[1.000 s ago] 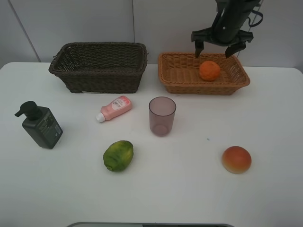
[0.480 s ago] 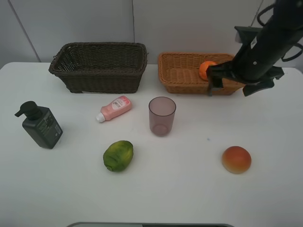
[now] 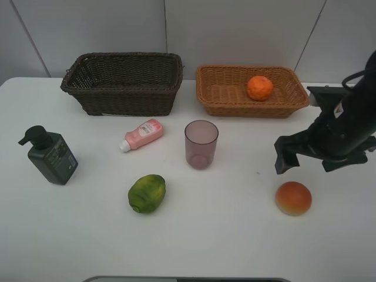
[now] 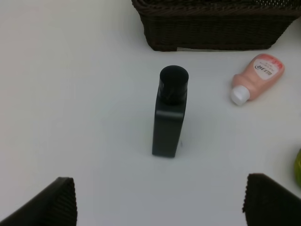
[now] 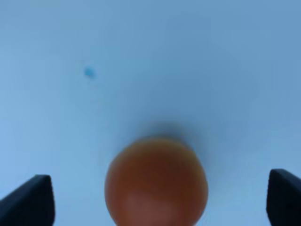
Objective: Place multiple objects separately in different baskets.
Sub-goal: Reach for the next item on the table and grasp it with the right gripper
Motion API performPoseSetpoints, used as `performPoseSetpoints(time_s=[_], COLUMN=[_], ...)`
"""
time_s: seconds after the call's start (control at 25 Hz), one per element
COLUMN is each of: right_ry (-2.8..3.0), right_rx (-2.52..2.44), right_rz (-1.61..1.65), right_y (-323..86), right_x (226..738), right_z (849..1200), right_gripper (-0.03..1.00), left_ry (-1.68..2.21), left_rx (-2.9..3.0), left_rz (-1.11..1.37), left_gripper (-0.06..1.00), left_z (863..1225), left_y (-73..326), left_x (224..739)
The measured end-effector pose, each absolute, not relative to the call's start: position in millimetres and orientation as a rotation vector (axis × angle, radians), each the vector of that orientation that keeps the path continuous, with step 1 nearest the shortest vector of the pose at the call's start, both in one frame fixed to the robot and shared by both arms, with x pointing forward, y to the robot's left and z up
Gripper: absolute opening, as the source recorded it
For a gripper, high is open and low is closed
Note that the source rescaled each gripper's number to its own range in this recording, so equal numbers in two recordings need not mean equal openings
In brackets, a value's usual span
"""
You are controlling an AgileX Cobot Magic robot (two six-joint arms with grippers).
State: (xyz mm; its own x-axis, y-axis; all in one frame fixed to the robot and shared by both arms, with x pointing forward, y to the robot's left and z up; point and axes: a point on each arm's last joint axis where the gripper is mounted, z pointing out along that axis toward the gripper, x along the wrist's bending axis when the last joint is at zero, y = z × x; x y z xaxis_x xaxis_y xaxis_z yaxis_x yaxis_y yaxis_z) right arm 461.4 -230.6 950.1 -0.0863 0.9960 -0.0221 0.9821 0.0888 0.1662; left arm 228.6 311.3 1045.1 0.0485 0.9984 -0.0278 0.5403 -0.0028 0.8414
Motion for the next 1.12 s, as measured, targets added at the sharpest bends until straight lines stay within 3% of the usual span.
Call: performPoseSetpoints(time_s=[0.56, 1.12], right_ry=[2.135, 2.197], right_rx=[2.122, 2.179], right_rz=[0.263, 0.051], right_y=[-231.0, -229.6], right_x=[450.8, 454.8], right_z=[929.7, 887.6], right_gripper=[1.0, 1.0], left_ry=[1.576, 1.576], left_rx=[1.629, 1.629], left_rz=[0.832, 0.832], left_gripper=[0.92, 0.92], left_z=[1045.1, 1045.1], left_y=[311.3, 311.3], left_x=[228.6, 228.6])
